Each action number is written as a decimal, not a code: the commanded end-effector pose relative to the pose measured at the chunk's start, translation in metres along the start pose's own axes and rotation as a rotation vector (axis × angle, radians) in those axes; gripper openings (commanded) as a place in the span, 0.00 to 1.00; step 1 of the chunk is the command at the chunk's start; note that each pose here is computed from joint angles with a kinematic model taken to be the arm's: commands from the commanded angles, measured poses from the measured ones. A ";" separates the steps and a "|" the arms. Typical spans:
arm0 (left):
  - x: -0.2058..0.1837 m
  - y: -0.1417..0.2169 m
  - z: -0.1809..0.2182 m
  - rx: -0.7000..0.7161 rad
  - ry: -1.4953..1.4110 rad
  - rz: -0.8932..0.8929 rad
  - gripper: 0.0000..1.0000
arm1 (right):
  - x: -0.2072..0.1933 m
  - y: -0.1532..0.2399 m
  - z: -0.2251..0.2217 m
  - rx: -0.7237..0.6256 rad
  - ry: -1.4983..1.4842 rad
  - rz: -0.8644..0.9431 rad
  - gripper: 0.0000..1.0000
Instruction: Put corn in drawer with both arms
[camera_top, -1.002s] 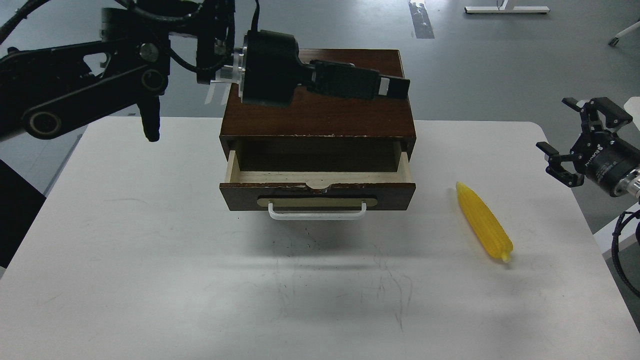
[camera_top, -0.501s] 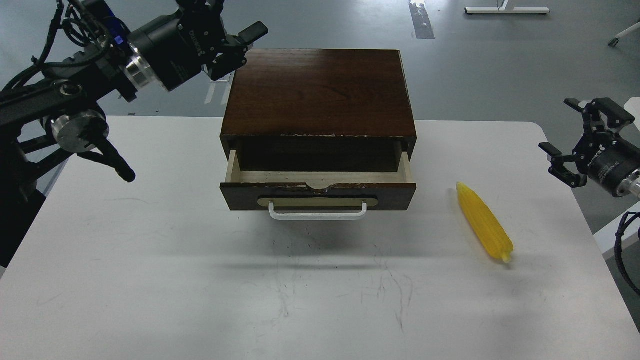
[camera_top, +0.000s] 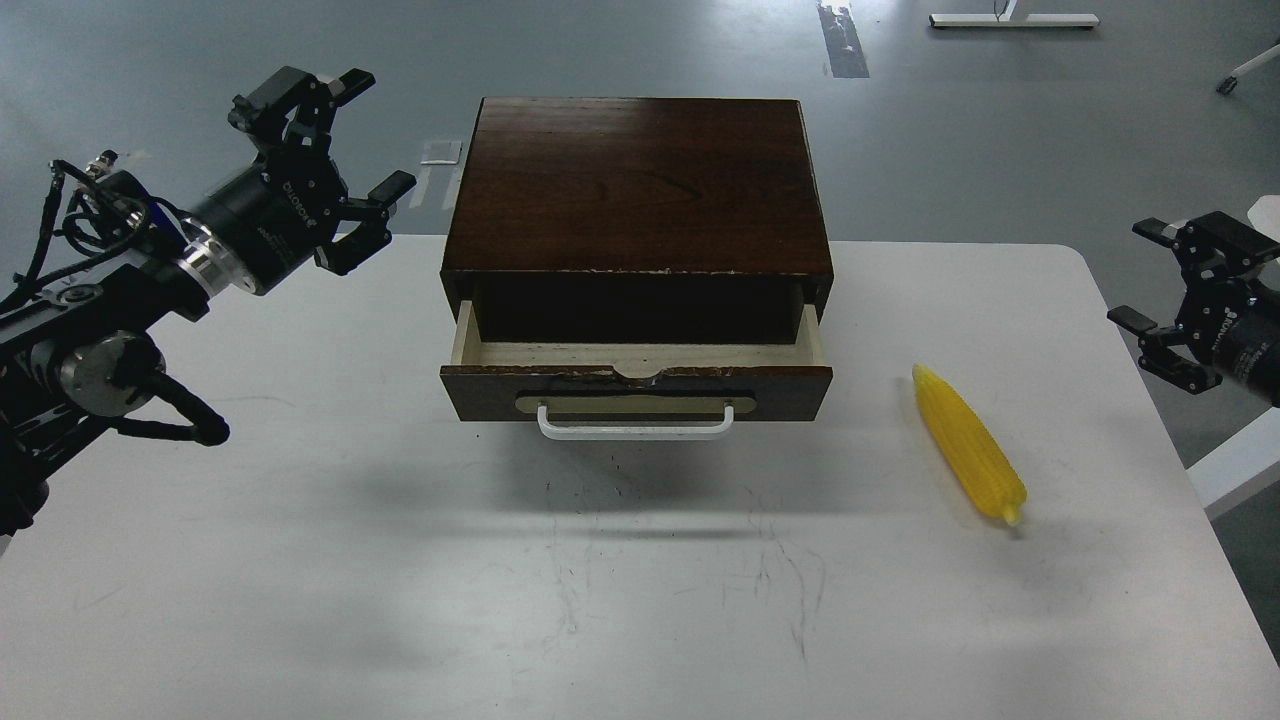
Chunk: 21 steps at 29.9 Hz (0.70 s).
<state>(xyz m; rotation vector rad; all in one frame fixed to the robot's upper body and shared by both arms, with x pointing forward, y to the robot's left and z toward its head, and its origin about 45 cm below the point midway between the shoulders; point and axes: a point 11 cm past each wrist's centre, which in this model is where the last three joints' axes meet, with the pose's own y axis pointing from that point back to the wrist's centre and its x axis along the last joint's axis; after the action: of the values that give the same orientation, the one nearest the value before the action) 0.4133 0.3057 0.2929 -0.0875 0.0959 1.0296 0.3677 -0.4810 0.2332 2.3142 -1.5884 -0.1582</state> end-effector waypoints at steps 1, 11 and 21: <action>0.004 0.003 -0.005 0.019 -0.023 -0.010 0.98 | 0.001 0.000 -0.009 -0.029 0.107 -0.035 1.00; 0.012 0.007 -0.007 0.020 -0.017 -0.006 0.98 | 0.006 0.004 -0.036 -0.183 0.576 -0.176 1.00; 0.012 0.006 -0.006 0.017 -0.014 -0.008 0.98 | -0.022 -0.007 -0.041 -0.296 0.959 -0.388 1.00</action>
<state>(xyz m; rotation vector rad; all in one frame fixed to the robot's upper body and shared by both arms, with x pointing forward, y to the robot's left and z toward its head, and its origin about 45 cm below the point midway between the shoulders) 0.4136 0.3180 0.2848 -0.0640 0.0904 1.0210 0.3839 -0.4587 0.2791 1.9726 -0.7218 0.4914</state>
